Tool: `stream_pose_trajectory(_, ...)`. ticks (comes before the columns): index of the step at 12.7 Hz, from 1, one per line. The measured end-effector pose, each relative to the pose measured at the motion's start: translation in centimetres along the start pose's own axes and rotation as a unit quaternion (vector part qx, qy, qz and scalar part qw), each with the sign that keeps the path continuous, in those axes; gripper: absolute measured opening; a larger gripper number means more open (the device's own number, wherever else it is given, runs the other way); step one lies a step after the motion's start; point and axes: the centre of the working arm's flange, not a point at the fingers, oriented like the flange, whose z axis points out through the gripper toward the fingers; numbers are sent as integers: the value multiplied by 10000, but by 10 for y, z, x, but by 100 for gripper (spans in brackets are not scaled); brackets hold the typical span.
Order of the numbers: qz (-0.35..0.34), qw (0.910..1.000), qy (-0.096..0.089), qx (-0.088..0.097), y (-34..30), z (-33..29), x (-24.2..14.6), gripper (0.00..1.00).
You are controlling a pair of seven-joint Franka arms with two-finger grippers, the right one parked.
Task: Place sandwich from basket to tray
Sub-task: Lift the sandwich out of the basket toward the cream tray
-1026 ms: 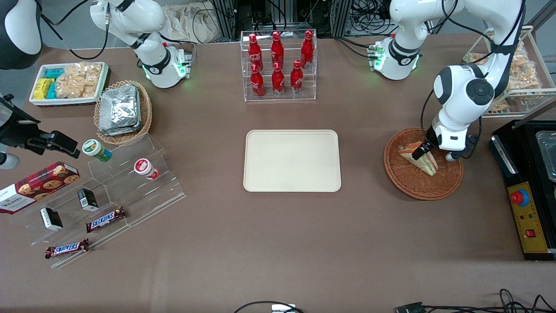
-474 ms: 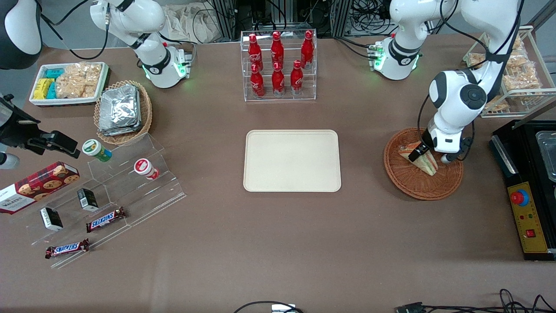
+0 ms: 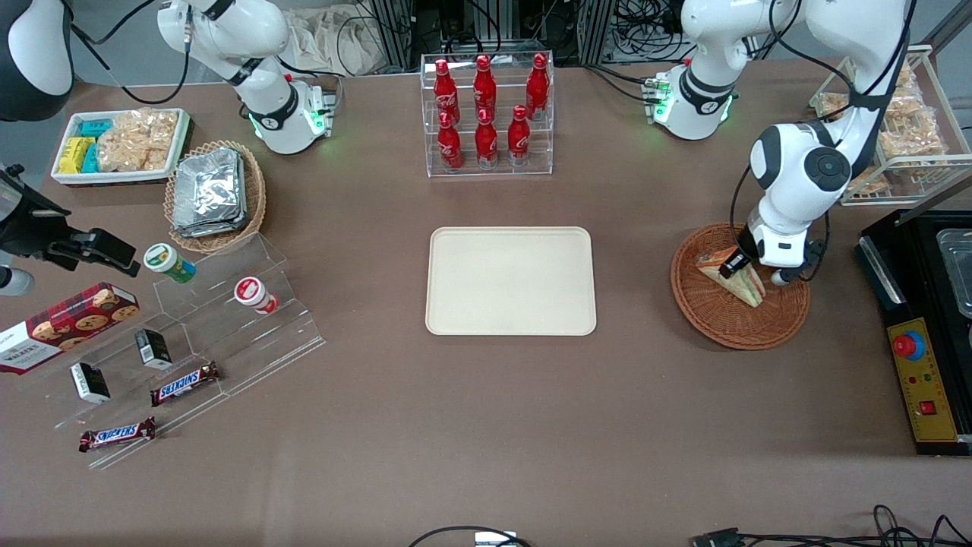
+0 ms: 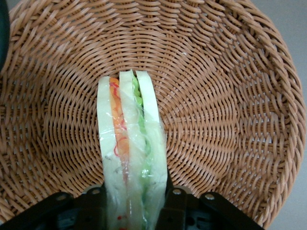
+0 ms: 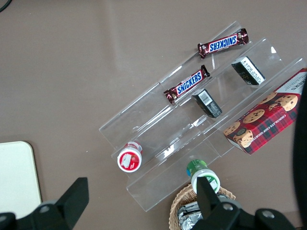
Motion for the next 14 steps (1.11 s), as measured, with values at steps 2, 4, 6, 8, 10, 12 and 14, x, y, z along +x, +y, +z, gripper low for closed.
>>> stream_pose_trajectory(2,19,10000,11,5,1,-5,1,32)
stream_pose_trajectory(4,365,9993,-23,100,4,-24,4,31)
stream_pose_trajectory(6,981,9951,26,148,6,-53,7,30)
stream_pose_trajectory(8,1844,9823,-130,312,11,-82,6,29)
stream_pose_trajectory(10,2756,9602,-224,400,30,-112,2,26)
stream_pose_trajectory(12,3392,9399,-89,370,56,-134,-4,26)
stream_pose_trajectory(14,3886,9208,52,347,93,-147,-29,26)
